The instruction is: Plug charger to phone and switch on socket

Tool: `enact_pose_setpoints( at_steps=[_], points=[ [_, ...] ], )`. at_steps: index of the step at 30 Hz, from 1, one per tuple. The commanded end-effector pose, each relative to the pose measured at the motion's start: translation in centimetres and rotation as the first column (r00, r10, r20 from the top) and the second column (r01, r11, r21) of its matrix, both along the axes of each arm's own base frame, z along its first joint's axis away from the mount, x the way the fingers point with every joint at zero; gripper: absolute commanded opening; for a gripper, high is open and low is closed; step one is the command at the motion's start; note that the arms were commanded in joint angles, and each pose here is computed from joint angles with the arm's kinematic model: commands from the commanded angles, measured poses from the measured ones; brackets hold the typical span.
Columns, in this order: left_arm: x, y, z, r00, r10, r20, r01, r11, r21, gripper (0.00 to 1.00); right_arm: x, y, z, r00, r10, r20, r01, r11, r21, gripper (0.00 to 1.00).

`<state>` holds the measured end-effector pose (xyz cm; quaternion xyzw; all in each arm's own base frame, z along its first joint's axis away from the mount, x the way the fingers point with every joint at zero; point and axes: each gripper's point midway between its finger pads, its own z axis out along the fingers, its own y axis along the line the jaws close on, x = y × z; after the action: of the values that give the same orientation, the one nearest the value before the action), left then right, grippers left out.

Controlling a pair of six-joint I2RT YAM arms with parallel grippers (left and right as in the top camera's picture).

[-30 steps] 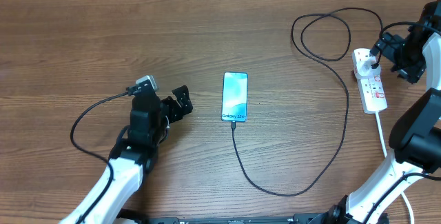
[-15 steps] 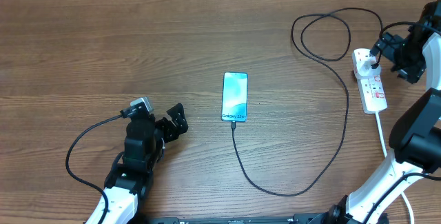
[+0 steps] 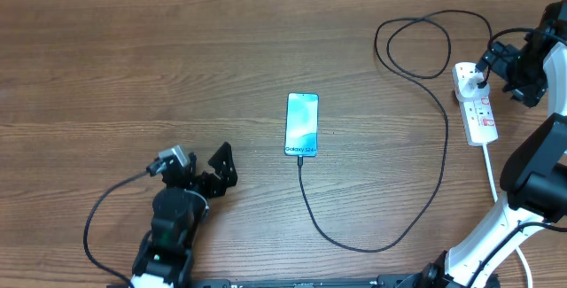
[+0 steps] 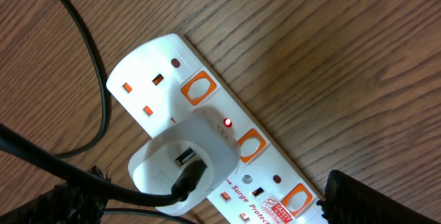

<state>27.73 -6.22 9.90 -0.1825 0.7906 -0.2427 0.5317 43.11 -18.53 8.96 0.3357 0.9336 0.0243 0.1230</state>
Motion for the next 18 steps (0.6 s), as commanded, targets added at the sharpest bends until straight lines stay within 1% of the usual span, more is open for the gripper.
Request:
enact_pose_setpoints(
  at_steps=[1, 6, 10, 18],
  points=[
    [-0.5, 0.7, 0.9, 0.998, 0.006, 0.063, -0.01, 0.998, 0.064, 1.0, 0.3, -0.1, 0.3, 1.0, 0.005, 0.013, -0.005, 1.0, -0.002, 1.0],
    [-1.2, 1.0, 1.9, 0.992, -0.039, 0.116, 0.016, 0.981, 0.195, 1.0, 0.3, -0.1, 0.3, 1.0, 0.005, 0.013, -0.005, 1.0, -0.002, 1.0],
    [-1.8, 1.1, 2.2, 0.989, -0.061, 0.134, 0.025, 0.966, 0.256, 0.99, 0.3, -0.1, 0.3, 1.0, 0.005, 0.013, -0.005, 1.0, -0.002, 1.0],
    [-3.0, 2.2, 2.1, 0.991, -0.022, 0.133, -0.015, 0.962, 0.273, 1.0, 0.3, -0.1, 0.4, 1.0, 0.005, 0.013, -0.005, 1.0, -0.002, 1.0]
  ],
)
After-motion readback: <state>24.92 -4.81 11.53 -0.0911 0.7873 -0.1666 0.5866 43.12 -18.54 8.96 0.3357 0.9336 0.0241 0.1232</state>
